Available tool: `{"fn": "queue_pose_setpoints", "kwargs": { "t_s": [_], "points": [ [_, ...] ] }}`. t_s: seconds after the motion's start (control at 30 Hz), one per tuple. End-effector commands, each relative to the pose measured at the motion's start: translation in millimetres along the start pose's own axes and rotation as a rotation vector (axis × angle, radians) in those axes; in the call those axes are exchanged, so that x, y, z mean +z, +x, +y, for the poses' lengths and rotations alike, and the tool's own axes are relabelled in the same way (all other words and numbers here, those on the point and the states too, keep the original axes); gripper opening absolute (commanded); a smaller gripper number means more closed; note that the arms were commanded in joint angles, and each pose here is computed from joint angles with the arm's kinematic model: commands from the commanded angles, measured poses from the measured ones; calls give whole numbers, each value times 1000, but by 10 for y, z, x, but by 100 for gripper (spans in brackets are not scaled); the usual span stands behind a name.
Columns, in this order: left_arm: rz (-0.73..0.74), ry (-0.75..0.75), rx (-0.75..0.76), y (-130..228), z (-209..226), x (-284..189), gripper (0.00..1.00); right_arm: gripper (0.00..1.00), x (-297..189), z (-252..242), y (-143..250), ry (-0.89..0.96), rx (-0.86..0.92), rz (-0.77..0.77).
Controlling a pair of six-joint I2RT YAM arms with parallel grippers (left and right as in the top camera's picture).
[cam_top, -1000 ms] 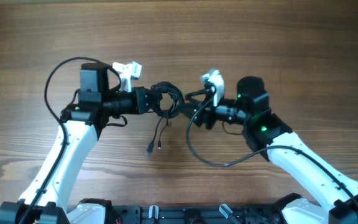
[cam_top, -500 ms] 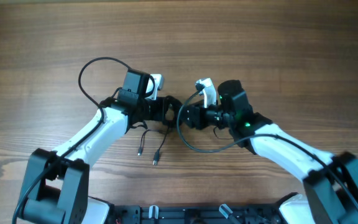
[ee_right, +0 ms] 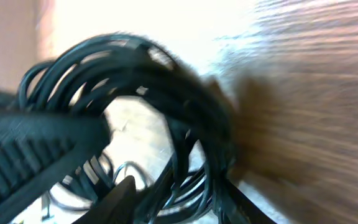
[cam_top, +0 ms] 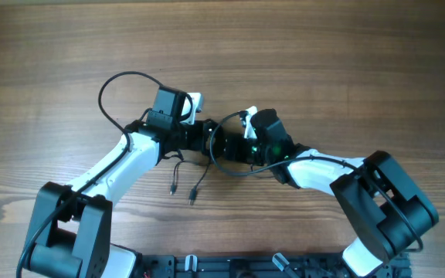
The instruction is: Untangle cables
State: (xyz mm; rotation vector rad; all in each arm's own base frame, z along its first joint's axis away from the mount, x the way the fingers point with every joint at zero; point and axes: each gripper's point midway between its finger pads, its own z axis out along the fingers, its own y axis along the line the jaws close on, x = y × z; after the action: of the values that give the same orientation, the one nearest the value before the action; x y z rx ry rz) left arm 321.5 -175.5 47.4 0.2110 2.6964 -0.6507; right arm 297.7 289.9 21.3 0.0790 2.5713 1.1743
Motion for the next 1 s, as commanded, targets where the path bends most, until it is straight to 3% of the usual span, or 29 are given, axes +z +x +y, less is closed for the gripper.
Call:
{"fn": "queue_pose_setpoints", "kwargs": {
  "t_s": [0.0,0.07,0.17,0.43,0.47,0.53,0.57,0.7,0.8,0.83,0.97],
  "points": [
    [21,81,11,21,-145,8,4,40,75,-131,-89,49,52,-50],
    [24,93,11,27,-164,6,4,39,109,-138,-100,39,67,-56],
    [29,111,7,35,-196,3,4,28,146,-16,-137,-16,54,-72],
    [43,124,9,85,-314,36,4,27,310,-21,35,-30,71,-32],
    [43,124,9,84,-313,36,4,24,309,19,25,-48,64,-34],
    [43,123,9,84,-312,36,4,5,307,48,51,-63,49,-18],
    [40,113,4,78,-293,37,4,4,306,70,82,-76,30,0],
    [-63,-95,-209,-158,363,-82,4,5,35,247,-20,-237,16,91],
    [-100,-143,-450,-206,815,-246,4,5,-354,490,-200,-395,-100,102],
    [-115,-144,-527,-222,935,-300,4,5,-575,706,-210,-505,-222,111],
    [-82,-49,-552,-204,789,-289,4,4,-1066,1240,-314,-754,-502,33]
  ]
}}
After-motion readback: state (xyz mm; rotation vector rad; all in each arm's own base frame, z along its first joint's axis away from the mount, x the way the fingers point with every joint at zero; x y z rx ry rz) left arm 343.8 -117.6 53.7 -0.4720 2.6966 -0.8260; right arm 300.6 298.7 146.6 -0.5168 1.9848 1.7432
